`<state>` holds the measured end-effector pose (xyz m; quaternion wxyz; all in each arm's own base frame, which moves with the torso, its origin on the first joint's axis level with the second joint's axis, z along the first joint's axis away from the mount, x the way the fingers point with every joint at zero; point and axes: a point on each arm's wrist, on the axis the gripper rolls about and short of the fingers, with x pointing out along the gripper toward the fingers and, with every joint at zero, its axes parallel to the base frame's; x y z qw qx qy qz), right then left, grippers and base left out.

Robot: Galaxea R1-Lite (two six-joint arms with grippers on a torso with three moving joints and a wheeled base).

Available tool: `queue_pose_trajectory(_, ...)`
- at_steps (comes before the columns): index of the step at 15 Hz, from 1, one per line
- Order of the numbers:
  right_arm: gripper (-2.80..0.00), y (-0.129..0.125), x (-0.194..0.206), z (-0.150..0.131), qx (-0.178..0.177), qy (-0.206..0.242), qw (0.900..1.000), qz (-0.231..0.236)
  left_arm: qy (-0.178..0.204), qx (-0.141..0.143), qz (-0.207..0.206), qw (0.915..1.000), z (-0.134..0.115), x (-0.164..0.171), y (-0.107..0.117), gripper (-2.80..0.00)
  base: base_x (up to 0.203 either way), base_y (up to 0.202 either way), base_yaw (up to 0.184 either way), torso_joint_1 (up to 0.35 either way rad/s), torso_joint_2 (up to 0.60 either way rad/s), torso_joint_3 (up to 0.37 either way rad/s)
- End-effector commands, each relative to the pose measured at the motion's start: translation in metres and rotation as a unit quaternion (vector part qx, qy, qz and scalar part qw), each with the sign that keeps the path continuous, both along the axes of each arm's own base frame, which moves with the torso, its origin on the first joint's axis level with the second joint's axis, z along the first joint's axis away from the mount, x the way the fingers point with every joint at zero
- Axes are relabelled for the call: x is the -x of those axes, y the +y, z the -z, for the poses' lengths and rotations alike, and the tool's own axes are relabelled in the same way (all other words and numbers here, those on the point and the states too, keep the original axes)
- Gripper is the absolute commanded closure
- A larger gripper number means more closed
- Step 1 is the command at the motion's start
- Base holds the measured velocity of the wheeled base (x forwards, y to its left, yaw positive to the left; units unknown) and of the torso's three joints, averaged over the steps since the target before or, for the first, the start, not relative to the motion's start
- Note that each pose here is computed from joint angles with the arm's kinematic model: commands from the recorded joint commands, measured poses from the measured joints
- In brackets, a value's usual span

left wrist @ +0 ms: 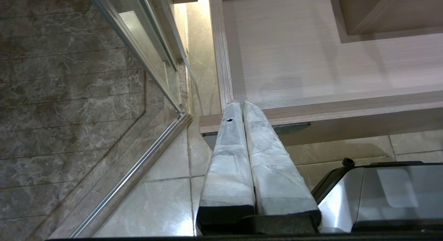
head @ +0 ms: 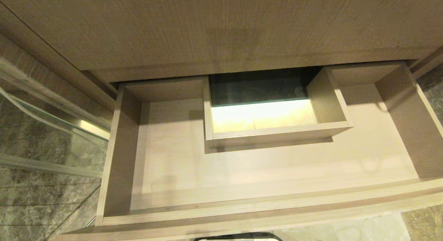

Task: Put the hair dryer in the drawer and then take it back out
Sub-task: Pick up the hairdryer

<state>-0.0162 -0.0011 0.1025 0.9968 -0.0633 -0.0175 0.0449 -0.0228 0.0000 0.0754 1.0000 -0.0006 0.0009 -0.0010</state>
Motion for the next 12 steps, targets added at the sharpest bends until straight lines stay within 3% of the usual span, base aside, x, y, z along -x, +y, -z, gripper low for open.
queue_pose_trajectory(1, 0.0, -0.0015, 0.0072, 0.0247, -0.013, -0.054, 0.998, -0.034, 0.0, 0.0, 0.0, 1.0, 0.0, 0.0, 0.0, 0.0, 0.0, 0.0, 0.0, 0.0, 0.0, 0.0)
queue_pose_trajectory(3, 0.0, -0.0018, 0.0069, 0.027, -0.037, -0.04, 0.998, -0.037, 0.0, 0.0, 0.0, 1.0, 0.0, 0.0, 0.0, 0.0, 0.0, 0.0, 0.0, 0.0, 0.0, 0.0)
queue_pose_trajectory(12, 0.0, -0.0017, 0.0068, 0.0279, -0.037, -0.035, 0.998, -0.039, 0.001, 0.0, 0.0, 1.0, 0.0004, -0.0001, 0.0, 0.0, 0.0, 0.0, 0.0, 0.0, 0.0, 0.0)
